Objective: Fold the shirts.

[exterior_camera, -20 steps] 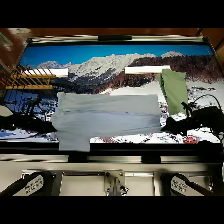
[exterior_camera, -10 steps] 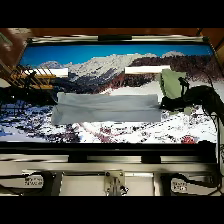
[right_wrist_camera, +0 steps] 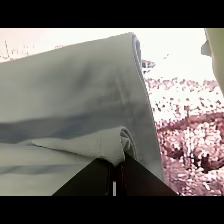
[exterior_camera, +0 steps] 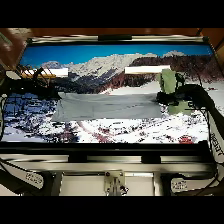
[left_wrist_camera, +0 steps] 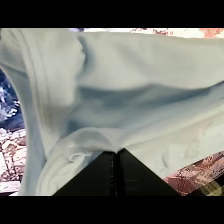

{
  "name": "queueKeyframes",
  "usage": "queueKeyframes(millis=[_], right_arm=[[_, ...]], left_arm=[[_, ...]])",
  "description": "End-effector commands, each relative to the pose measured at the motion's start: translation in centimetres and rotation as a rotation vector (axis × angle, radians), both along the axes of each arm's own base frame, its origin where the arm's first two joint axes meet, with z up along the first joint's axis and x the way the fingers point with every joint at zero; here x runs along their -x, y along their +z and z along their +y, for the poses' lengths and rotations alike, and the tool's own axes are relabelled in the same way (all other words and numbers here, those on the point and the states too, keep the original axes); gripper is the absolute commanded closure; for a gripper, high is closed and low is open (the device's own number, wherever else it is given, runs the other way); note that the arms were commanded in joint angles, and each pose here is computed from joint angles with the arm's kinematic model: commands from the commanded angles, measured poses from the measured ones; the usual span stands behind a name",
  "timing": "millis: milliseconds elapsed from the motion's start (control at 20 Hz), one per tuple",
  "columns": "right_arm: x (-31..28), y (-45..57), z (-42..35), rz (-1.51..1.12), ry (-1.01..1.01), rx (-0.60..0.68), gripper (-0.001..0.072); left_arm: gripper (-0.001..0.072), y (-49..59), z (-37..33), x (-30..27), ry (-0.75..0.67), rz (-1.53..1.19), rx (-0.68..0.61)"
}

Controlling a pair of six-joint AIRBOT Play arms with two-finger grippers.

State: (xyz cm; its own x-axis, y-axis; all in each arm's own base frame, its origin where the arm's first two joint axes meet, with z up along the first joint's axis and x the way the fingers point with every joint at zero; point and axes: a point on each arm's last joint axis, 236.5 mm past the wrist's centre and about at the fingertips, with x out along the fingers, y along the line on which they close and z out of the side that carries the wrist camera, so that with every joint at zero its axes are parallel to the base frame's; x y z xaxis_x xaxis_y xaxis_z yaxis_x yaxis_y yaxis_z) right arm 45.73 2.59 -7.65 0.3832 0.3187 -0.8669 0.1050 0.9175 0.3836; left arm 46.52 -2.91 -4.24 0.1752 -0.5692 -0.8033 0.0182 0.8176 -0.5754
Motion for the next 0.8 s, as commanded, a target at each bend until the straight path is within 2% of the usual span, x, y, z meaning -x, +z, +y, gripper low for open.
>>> queueKeyframes(millis=[0,50,100,150,200,250,300,350,400,550,750], right_arm=[[-0.4,-1.1,0.9,0.015,-0.023,-0.015,0.0649],[0.0,-1.6,1.1,0.038,-0.016,-0.02,0.0627],[0.3,-1.7,1.1,0.048,-0.008,-0.019,0.0523],[0.7,-1.5,1.3,0.059,0.001,-0.023,0.0314],[1.2,-1.2,1.2,0.07,0.02,-0.022,0.0233],[1.7,-0.8,0.8,0.078,0.031,-0.009,0.0233],[2.0,-0.4,0.1,0.082,0.033,0.007,0.023],[2.2,-0.3,-0.8,0.091,0.008,0.006,0.01],[2.3,-0.4,-1.6,0.106,-0.036,-0.012,0.0073],[1.9,-1.0,-2.6,0.124,-0.123,-0.08,0.0073],[1.7,-2.9,-1.0,0.157,-0.128,-0.144,0.0073]], left_arm=[[0.0675,-1.6,-0.1,0.1,0.009,0.051,0.016],[0.0674,-1.9,-0.2,0.3,0.012,0.068,0.021],[0.0668,-2.0,-0.3,0.5,0.004,0.079,0.026],[0.058,-1.9,-0.4,0.8,-0.002,0.085,0.029],[0.0364,-1.8,-0.5,1.0,-0.01,0.092,0.033],[0.0267,-1.5,-0.6,1.3,-0.021,0.099,0.038],[0.0268,-1.2,-0.6,1.5,-0.034,0.103,0.042],[0.0268,-0.8,-0.8,1.7,-0.048,0.111,0.047],[0.0269,-0.4,-0.9,2.0,-0.063,0.118,0.052],[0.027,0.8,-1.1,2.0,-0.066,0.107,0.055],[0.027,1.8,-1.3,1.9,-0.069,0.083,0.051]])
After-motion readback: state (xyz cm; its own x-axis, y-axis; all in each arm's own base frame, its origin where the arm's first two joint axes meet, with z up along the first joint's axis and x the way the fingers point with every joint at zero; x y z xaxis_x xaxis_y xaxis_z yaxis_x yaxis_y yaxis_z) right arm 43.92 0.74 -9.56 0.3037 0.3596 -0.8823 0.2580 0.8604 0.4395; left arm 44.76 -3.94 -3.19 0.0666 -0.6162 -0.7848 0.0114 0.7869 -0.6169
